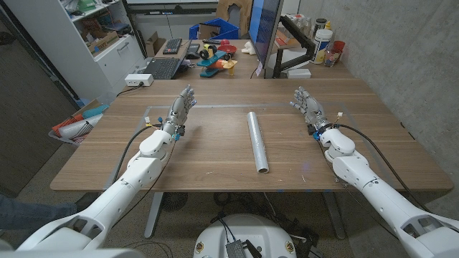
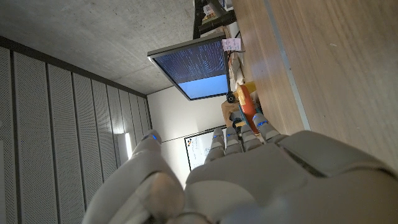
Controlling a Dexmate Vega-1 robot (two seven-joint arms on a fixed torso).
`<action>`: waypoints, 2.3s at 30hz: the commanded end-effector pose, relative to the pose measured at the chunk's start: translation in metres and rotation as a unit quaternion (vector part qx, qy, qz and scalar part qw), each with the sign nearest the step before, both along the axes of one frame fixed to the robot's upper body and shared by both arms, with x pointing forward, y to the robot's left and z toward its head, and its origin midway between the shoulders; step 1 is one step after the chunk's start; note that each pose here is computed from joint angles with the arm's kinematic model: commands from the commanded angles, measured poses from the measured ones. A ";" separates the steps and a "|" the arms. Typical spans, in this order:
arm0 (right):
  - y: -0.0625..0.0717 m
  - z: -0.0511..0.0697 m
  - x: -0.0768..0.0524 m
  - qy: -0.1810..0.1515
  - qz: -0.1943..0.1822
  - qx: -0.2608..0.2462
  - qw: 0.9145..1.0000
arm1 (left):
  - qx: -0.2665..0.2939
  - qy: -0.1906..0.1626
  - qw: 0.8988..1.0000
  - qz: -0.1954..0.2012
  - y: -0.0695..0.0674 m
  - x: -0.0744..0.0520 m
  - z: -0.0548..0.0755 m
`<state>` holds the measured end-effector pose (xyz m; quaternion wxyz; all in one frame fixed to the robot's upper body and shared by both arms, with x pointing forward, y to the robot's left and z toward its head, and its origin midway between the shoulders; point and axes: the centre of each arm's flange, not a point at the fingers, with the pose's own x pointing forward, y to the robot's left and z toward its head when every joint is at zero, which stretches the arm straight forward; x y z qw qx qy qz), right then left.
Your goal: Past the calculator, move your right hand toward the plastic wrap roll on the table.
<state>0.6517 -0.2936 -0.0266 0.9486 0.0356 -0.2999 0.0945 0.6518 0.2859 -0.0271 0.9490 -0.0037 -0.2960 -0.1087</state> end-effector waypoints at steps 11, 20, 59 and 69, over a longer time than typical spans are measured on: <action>0.003 0.005 0.001 -0.013 0.010 -0.010 1.000 | -0.010 -0.017 1.000 0.005 -0.002 -0.010 0.009; 0.002 0.008 0.001 -0.014 0.010 -0.014 1.000 | -0.009 -0.015 1.000 0.008 0.001 -0.014 0.007; 0.006 0.005 0.003 -0.065 0.045 -0.035 0.996 | -0.003 -0.012 1.000 0.017 0.009 -0.021 0.008; 0.003 0.006 0.004 -0.080 0.060 -0.035 0.994 | -0.001 -0.011 1.000 0.022 0.010 -0.026 0.008</action>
